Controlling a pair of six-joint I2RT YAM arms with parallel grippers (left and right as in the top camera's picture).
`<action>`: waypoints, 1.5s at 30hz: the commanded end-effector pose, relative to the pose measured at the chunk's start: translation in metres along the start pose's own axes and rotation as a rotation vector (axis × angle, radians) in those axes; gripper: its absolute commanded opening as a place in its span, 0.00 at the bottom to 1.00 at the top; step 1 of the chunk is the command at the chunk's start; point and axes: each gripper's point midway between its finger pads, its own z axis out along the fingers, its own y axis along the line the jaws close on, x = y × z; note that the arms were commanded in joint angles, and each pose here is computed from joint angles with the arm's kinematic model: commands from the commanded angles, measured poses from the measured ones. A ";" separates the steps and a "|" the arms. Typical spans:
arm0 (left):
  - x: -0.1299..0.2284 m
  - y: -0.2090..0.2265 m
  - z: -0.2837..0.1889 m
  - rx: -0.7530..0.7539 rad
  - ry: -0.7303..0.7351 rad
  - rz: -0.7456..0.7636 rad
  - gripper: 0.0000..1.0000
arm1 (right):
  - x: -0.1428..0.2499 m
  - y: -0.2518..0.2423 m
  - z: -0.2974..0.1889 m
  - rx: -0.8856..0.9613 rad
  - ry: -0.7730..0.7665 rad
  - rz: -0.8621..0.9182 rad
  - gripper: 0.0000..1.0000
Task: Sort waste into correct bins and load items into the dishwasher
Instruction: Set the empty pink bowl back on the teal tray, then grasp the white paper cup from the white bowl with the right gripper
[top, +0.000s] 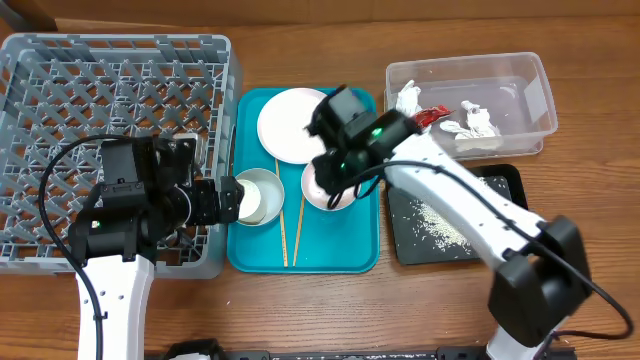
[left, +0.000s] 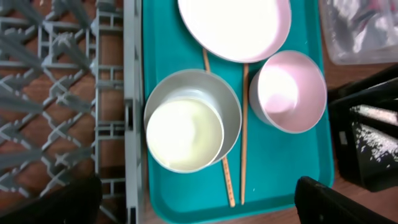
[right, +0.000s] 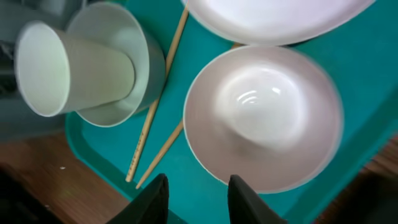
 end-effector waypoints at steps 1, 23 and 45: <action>-0.010 -0.010 -0.003 0.041 -0.029 0.043 1.00 | -0.024 -0.018 -0.060 0.012 -0.127 0.079 0.33; 0.007 0.009 0.019 -0.205 0.095 0.015 1.00 | -0.005 -0.075 -0.140 -0.055 -0.192 0.261 0.51; 0.029 0.097 -0.037 -0.364 0.082 -0.497 1.00 | -0.041 0.107 0.025 -0.145 -0.175 -0.148 0.54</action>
